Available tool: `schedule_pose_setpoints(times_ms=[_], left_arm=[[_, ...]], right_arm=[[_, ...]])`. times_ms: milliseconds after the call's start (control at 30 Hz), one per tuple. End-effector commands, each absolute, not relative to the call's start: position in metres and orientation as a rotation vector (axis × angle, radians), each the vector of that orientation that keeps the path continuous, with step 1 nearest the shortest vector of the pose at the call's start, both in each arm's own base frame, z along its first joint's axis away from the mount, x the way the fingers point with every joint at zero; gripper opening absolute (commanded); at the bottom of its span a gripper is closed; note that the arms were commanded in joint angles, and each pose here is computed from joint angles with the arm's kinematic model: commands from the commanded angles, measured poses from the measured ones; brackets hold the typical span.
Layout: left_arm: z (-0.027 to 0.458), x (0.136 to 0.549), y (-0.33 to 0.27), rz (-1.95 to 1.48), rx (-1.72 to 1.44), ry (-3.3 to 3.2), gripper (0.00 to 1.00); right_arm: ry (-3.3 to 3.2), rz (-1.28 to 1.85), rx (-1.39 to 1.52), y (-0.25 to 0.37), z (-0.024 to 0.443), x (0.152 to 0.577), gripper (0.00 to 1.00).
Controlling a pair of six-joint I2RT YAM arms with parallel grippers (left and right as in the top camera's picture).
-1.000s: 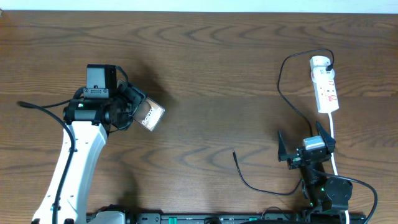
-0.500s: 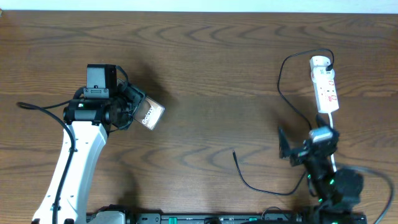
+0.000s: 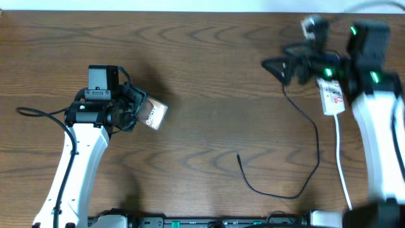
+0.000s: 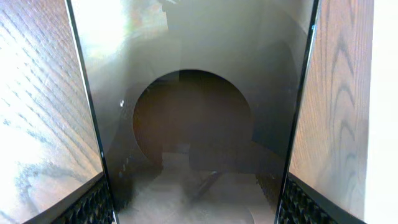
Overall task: Plug charger to phone and switch on socket
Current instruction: 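Reach the right gripper toward the phone held by the left gripper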
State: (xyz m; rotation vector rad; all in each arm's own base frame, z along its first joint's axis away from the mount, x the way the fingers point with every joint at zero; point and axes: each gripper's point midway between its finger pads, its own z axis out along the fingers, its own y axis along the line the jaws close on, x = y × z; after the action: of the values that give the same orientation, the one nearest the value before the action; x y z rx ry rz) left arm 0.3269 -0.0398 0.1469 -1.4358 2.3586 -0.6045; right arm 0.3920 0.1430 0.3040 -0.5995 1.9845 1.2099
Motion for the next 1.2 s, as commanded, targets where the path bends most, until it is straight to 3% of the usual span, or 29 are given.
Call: schedule_pose_setpoints(times_ms=[0, 200, 467, 633, 1167], left_arm=[[0.16, 0.332, -0.04, -0.648, -1.546, 2.267, 0.07], [0.159, 0.332, -0.04, -0.691, -1.766, 2.148, 0.07], [0.155, 0.328, -0.039, -0.696, -1.917, 2.075, 0.07], [0.15, 0.327, -0.039, -0.68, -1.934, 2.085, 0.07], [0.146, 0.321, -0.04, -0.668, -2.062, 2.026, 0.07]], right_arm=[[1.801, 1.8, -0.707, 0.18, 0.326, 0.371, 0.99], [2.022, 2.053, -0.561, 0.225, 0.257, 0.387, 0.99], [2.138, 2.123, -0.707, 0.301, 0.191, 0.365, 0.99], [2.147, 2.058, -0.845, 0.341, 0.178, 0.348, 0.99], [2.261, 1.868, -0.849, 0.403, 0.165, 0.336, 0.99]])
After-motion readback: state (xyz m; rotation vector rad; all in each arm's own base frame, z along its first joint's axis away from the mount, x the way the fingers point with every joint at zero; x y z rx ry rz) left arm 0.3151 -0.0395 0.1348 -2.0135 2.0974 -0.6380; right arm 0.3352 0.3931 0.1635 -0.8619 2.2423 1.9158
